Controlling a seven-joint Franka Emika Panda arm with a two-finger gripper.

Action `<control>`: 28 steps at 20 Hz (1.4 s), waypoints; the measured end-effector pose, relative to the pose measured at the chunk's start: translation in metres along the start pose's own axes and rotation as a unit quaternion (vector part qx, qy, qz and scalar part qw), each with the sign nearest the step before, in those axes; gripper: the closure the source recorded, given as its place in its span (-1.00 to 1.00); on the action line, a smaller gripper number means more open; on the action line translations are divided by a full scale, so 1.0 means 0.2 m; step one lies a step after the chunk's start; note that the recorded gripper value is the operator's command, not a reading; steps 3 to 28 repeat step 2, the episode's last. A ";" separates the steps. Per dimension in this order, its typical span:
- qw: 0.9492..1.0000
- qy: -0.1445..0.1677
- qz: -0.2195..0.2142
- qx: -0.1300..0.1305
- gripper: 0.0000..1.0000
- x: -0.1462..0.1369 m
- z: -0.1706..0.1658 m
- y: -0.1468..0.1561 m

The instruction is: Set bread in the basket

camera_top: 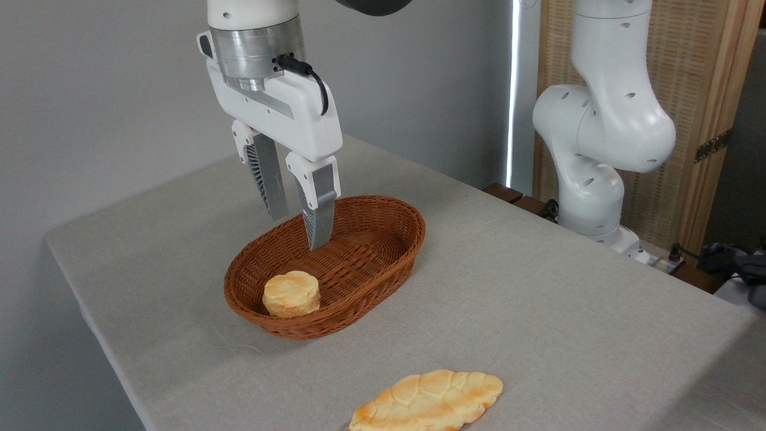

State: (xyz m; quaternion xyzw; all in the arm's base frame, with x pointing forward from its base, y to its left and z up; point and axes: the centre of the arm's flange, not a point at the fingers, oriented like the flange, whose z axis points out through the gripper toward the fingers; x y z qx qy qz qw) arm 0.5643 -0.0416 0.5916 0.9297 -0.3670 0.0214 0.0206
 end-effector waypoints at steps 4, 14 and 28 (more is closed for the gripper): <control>1.000 0.001 0.000 0.000 -1.00 0.00 0.00 0.00; 1.000 0.001 0.000 0.000 -1.00 0.00 0.00 0.00; 1.000 0.001 0.000 0.000 -1.00 0.00 0.00 0.00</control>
